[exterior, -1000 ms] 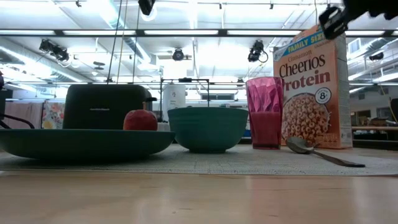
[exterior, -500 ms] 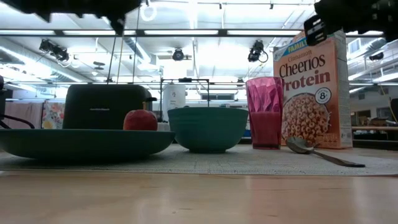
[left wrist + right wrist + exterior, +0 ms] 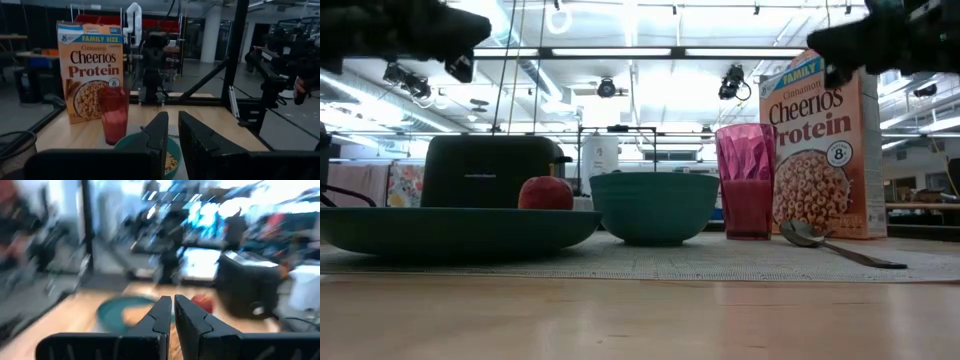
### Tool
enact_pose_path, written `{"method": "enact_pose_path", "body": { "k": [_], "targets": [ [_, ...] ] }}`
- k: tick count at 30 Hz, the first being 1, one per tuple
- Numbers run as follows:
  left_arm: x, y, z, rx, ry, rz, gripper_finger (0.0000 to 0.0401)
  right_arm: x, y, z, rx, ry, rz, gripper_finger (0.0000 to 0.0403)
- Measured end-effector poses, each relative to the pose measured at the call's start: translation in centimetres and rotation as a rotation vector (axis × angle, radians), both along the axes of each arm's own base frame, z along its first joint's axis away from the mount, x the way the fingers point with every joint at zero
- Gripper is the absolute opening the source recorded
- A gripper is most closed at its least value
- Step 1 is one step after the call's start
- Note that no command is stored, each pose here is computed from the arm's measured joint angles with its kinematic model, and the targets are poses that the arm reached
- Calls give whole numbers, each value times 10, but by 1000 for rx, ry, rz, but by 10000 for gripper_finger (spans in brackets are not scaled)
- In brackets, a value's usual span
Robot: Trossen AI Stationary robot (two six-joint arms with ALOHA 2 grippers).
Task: Arrange a breakfast setting
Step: Return to Home Position
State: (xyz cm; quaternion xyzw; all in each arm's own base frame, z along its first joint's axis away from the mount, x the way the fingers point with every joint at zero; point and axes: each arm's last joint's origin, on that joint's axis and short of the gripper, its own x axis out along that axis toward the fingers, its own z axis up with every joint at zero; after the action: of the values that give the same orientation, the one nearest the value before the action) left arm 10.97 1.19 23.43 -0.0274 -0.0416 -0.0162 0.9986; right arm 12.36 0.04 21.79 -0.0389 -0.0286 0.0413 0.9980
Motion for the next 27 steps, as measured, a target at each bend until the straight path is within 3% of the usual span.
{"method": "enact_pose_path", "body": {
  "k": [3,6,9,13,18,21,27],
  "targets": [
    [-6,-1,-9,29,-14,2,52,-5,-1,-23,73,-67,-41,34],
    [-11,-2,-16,41,-25,2,52,-9,-1,-43,129,-11,-35,34],
    [-17,-3,-24,43,-32,-18,52,-13,-2,-40,113,53,-45,34],
    [-24,-5,-28,34,-9,-38,52,-22,-5,-28,98,-33,-121,34],
    [-20,-4,-37,62,-23,-35,52,-26,-5,-51,126,41,-111,34],
    [-15,-3,-52,74,-92,-26,52,-26,-5,-49,83,20,-96,34],
    [-14,-3,-54,73,-74,1,52,-25,-5,-48,54,6,-120,34]
  ]
}}
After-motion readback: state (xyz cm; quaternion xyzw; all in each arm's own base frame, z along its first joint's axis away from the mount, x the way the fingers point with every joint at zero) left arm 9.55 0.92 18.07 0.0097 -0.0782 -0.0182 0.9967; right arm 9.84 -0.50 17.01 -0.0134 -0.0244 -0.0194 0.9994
